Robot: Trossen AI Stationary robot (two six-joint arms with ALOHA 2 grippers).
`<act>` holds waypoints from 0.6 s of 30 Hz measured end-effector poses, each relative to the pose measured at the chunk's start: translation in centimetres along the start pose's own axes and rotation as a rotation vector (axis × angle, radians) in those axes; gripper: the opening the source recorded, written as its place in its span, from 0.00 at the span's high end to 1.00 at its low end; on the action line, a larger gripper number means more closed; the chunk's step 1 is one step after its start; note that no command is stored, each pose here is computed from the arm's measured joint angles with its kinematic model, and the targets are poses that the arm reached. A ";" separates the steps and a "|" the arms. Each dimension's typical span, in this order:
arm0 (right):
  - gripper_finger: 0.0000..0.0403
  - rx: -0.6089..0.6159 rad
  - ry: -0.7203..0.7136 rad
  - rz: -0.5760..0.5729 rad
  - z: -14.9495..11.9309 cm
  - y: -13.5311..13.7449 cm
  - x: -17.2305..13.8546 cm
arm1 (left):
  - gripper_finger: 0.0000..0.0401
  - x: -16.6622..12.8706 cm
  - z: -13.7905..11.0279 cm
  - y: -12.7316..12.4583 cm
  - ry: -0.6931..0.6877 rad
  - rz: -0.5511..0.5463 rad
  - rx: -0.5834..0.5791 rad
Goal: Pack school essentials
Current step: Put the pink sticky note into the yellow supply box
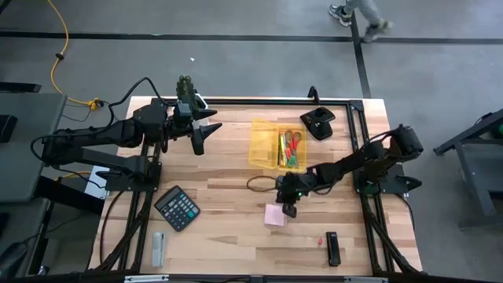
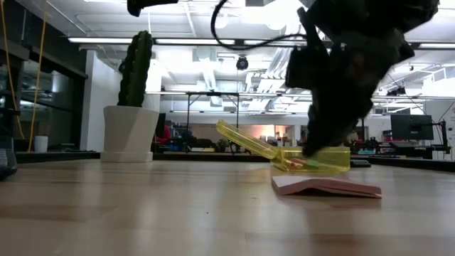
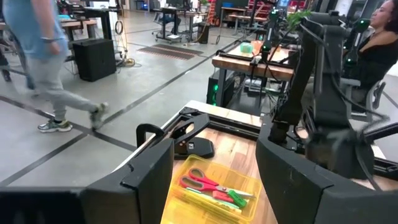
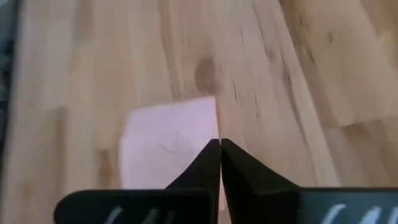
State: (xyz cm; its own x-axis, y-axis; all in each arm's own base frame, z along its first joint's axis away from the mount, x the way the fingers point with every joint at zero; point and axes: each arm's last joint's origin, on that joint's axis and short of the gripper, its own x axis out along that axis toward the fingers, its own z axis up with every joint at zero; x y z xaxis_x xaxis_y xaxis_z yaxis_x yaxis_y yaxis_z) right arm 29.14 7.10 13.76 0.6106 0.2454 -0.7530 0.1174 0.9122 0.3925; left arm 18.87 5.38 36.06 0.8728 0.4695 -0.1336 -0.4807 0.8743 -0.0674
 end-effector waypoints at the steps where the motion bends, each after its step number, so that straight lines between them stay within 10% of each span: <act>1: 1.00 0.001 -0.004 0.016 0.3 -0.1 -0.5 | 0.46 0.0 0.0 0.0 0.000 0.000 -0.001; 10: 0.96 0.128 0.038 0.050 0.8 -0.4 -3.3 | 0.46 0.0 0.0 0.0 0.000 0.000 -0.002; 18: 0.65 0.372 0.189 0.109 -0.7 0.2 -0.7 | 0.46 0.0 0.0 0.0 0.000 0.000 0.000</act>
State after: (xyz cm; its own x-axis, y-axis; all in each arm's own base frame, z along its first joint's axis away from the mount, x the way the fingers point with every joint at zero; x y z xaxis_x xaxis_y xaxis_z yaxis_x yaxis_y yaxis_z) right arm 28.16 7.39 14.02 0.4848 0.4214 -0.7664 0.3558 0.7055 0.6130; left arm 18.87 5.39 36.06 0.8727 0.4696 -0.1336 -0.4808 0.8742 -0.0676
